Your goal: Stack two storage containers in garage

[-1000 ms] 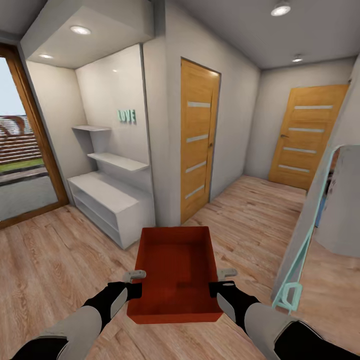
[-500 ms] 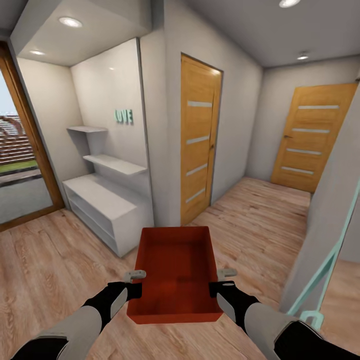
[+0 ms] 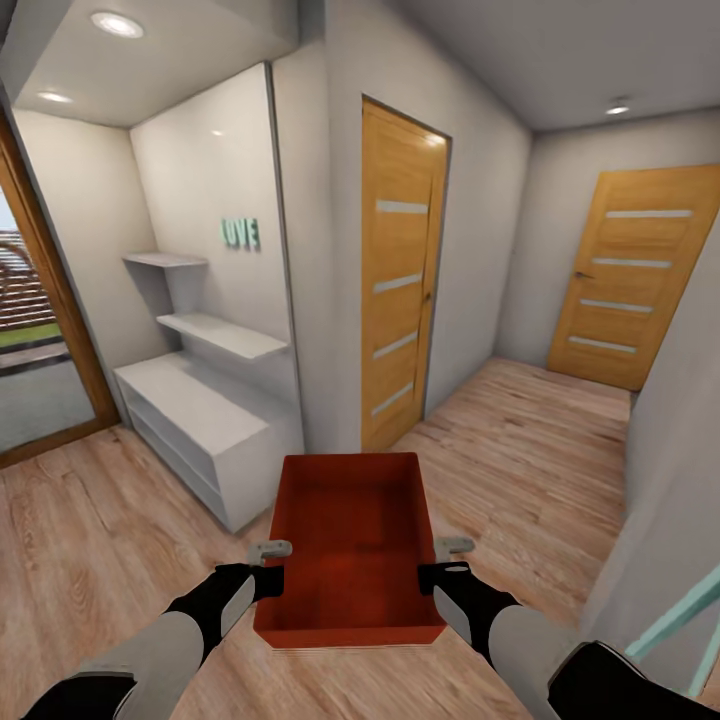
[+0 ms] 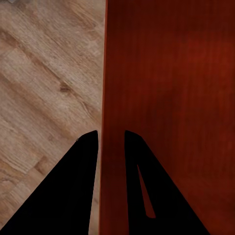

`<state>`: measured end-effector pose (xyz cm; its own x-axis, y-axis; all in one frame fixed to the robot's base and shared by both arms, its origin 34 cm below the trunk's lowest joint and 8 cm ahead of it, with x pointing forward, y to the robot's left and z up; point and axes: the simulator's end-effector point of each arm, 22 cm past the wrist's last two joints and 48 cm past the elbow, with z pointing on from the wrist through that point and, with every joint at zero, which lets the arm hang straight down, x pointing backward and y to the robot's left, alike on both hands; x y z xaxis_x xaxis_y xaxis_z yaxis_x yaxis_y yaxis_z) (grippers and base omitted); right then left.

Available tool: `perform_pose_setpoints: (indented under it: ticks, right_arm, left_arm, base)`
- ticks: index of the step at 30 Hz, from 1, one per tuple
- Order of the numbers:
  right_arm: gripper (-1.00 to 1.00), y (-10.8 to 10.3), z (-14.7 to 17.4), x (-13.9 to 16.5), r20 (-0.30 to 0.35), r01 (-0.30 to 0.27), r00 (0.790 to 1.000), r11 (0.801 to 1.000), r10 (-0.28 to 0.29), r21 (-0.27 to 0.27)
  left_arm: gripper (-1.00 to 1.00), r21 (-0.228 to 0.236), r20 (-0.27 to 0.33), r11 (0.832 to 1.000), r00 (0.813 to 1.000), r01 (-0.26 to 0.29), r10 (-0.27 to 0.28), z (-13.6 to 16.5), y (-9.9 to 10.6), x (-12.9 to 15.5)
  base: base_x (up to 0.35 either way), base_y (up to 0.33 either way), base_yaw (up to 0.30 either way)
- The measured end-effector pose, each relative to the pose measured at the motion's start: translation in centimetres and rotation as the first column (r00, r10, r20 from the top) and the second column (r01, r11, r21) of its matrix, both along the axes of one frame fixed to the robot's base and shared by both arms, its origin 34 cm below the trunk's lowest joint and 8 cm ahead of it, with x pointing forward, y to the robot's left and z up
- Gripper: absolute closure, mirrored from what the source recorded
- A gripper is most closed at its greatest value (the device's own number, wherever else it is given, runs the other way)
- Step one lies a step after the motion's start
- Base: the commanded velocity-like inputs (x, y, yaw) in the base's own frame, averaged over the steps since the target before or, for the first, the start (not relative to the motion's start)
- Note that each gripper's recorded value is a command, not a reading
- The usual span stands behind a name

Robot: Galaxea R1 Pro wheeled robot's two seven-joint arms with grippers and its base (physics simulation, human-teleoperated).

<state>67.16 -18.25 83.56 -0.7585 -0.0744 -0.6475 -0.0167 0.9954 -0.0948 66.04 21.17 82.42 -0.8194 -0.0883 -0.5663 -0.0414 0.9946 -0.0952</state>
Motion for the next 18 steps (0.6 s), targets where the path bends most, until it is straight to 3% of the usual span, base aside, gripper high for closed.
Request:
perform_pose_setpoints:
  ticks: [5, 18]
  right_arm:
    - [1.0, -0.01, 0.0, 0.0, 0.0, 0.0, 1.0, 1.0, 0.0, 0.0]
    - [1.0, -0.02, 0.0, 0.0, 0.0, 0.0, 1.0, 1.0, 0.0, 0.0]
  left_arm:
    - [1.0, 0.0, 0.0, 1.0, 1.0, 0.0, 0.0, 0.0, -0.01, 0.0]
    - [1.0, 0.0, 0.0, 1.0, 1.0, 0.0, 0.0, 0.0, -0.02, 0.0]
  base:
    - [0.323, 0.0, -0.075]
    - [0.323, 0.0, -0.237]
